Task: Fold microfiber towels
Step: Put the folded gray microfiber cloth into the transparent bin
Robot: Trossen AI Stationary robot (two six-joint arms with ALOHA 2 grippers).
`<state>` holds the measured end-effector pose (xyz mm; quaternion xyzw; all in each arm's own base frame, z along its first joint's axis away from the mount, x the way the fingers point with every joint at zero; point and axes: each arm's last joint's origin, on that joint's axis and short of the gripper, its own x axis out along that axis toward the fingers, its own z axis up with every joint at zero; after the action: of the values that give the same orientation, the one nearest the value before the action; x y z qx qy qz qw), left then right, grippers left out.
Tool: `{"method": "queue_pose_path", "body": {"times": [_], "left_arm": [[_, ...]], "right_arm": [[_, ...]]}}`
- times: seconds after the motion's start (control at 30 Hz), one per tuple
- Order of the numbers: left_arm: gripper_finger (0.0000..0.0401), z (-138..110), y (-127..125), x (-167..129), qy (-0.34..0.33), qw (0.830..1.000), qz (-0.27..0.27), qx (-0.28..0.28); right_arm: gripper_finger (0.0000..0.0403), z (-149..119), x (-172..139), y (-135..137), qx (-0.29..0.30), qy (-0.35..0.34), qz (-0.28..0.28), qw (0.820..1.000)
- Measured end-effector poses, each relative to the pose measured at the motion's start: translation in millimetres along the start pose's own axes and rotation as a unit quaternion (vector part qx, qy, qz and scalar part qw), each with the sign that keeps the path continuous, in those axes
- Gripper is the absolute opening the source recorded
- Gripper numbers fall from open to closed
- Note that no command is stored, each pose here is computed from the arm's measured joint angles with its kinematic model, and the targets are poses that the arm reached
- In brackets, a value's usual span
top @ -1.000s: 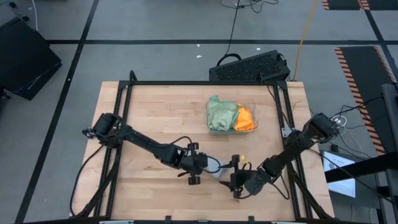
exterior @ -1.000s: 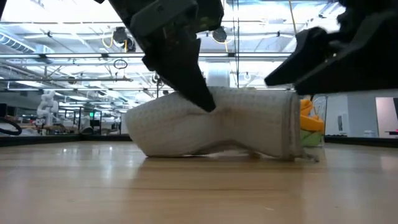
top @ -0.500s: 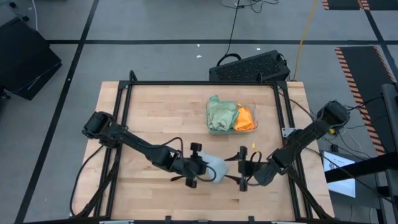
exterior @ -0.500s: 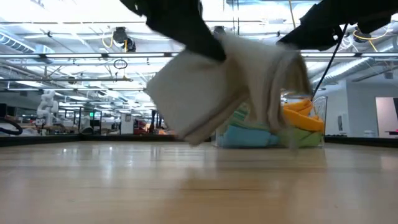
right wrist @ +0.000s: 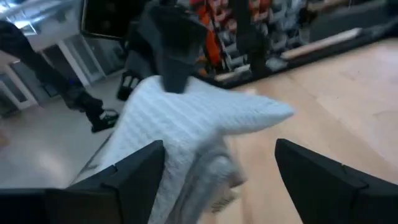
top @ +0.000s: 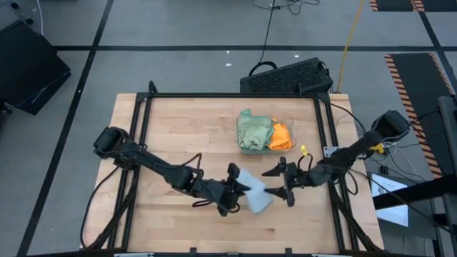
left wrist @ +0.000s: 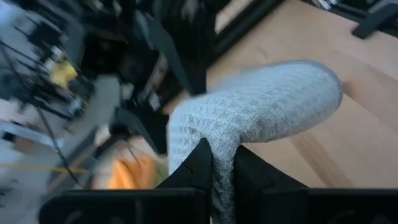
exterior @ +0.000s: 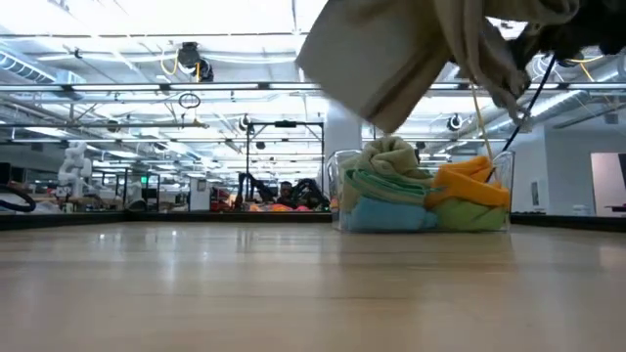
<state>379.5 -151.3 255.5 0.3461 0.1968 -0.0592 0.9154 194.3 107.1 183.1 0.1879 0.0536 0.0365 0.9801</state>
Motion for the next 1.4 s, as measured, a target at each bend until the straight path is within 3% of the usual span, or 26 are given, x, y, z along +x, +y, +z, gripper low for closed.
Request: {"method": "queue_pose_path", "body": {"times": [0.13, 0.33, 0.57, 0.67, 1.0, 1.17, 1.4], "left_arm": [[0.0035, 6.2, 5.0, 0.1, -0.032, 0.999, 0.022, 0.023], [0.0035, 12.3, 12.9, 0.2, -0.068, 0.995, 0.049, 0.050], [0.0035, 16.2, 27.5, 2.3, -0.135, 0.988, 0.054, 0.060], [0.0035, 16.1, 31.5, 2.8, -0.142, 0.985, 0.063, 0.070], [0.0035, 10.4, 45.4, 6.9, -0.150, 0.984, 0.076, 0.064], [0.0035, 10.3, 47.1, 6.9, -0.143, 0.984, 0.091, 0.054], [0.0035, 12.1, 43.9, 5.0, -0.120, 0.985, 0.116, 0.035]], "right_arm": [[0.0328, -2.0, -9.2, -6.9, -0.039, -0.041, 0.020, 0.998], [0.0362, 2.2, -13.7, -2.8, -0.073, -0.066, 0.100, 0.990], [0.0365, 7.2, -8.8, -8.0, -0.064, -0.071, 0.091, 0.991], [0.0365, 9.5, -6.9, -9.2, -0.058, -0.069, 0.111, 0.990], [0.0364, 17.8, 19.2, -7.9, -0.094, -0.073, 0.099, 0.988], [0.0340, 21.6, 27.5, -5.8, -0.115, -0.079, 0.101, 0.985], [0.0241, 22.1, 28.1, -7.8, -0.098, -0.076, 0.098, 0.988]]}}
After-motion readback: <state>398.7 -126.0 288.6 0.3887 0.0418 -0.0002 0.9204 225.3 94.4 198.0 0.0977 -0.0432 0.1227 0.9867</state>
